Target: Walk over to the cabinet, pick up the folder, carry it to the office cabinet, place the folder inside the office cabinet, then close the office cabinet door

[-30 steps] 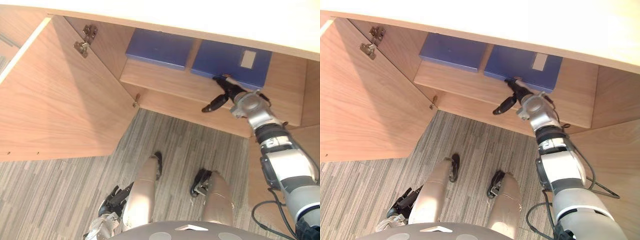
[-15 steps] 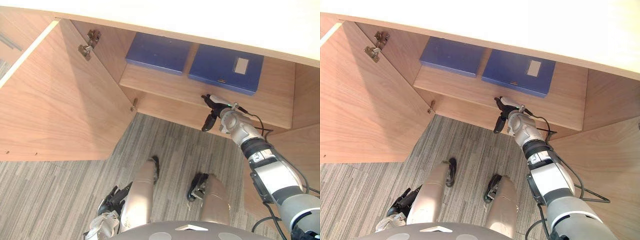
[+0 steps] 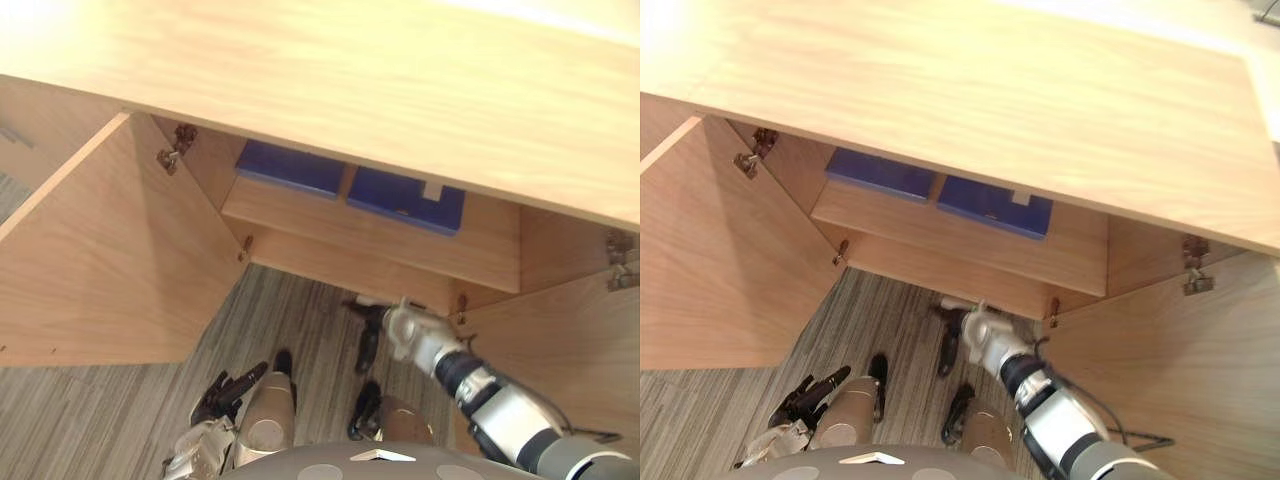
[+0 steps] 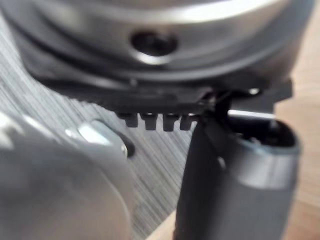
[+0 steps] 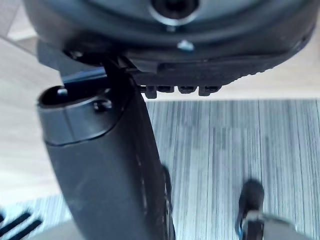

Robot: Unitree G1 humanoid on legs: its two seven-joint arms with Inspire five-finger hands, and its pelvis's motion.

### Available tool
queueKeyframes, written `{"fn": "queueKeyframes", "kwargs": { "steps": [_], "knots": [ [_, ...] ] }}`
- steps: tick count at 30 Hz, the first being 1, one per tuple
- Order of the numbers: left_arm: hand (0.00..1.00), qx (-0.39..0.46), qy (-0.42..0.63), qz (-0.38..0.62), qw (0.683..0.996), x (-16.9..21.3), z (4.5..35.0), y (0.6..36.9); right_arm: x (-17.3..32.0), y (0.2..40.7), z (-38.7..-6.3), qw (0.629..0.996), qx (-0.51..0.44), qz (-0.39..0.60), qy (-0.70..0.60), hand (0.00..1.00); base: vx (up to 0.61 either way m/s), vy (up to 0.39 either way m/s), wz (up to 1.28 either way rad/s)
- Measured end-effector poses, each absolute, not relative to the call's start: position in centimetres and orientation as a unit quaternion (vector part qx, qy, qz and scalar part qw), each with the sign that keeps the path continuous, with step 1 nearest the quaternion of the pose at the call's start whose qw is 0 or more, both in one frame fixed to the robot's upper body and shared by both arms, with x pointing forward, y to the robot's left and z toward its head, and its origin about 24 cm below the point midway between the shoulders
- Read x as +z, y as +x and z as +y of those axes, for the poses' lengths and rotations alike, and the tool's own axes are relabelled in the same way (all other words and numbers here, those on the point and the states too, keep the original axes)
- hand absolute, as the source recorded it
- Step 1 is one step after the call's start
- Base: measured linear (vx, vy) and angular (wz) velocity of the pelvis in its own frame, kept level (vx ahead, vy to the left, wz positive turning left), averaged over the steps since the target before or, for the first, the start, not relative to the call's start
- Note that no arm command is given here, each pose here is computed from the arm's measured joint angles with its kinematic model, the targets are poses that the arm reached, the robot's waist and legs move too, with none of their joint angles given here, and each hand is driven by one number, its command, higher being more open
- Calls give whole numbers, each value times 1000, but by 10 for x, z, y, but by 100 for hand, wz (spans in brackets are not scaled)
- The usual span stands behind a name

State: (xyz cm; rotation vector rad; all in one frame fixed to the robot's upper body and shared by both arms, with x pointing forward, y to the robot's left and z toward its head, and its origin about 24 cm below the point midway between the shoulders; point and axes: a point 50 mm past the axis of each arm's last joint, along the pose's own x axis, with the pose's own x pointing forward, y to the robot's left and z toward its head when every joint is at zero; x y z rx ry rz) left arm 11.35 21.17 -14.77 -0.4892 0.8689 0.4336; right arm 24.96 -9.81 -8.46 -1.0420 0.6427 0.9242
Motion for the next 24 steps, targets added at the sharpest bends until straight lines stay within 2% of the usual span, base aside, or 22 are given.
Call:
{"fn": "queueKeyframes", "kwargs": {
  "steps": [7, 12, 15, 18, 20, 24],
  "knots": [
    [100, 157, -184, 439, 866, -150, 203, 124, -83, 253, -125, 727, 400, 306, -467, 100, 15, 18, -70],
    [100, 167, -198, 477, 840, -161, 193, 99, -92, 252, -142, 725, 372, 340, -469, 100, -120, 122, -158],
    [100, 171, -190, 479, 840, -161, 197, 97, -108, 232, -146, 741, 351, 378, -430, 100, -110, 219, -107],
    [100, 172, -175, 485, 839, -161, 201, 95, -123, 210, -148, 779, 306, 416, -356, 100, -45, 178, -92],
    [100, 164, -152, 492, 841, -162, 200, 93, -132, 193, -160, 812, 233, 448, -291, 100, -13, 130, -92],
    [100, 179, -149, 492, 839, -163, 199, 89, -143, 165, -183, 839, 107, 482, -229, 100, 9, 169, -78]
  ]
}}
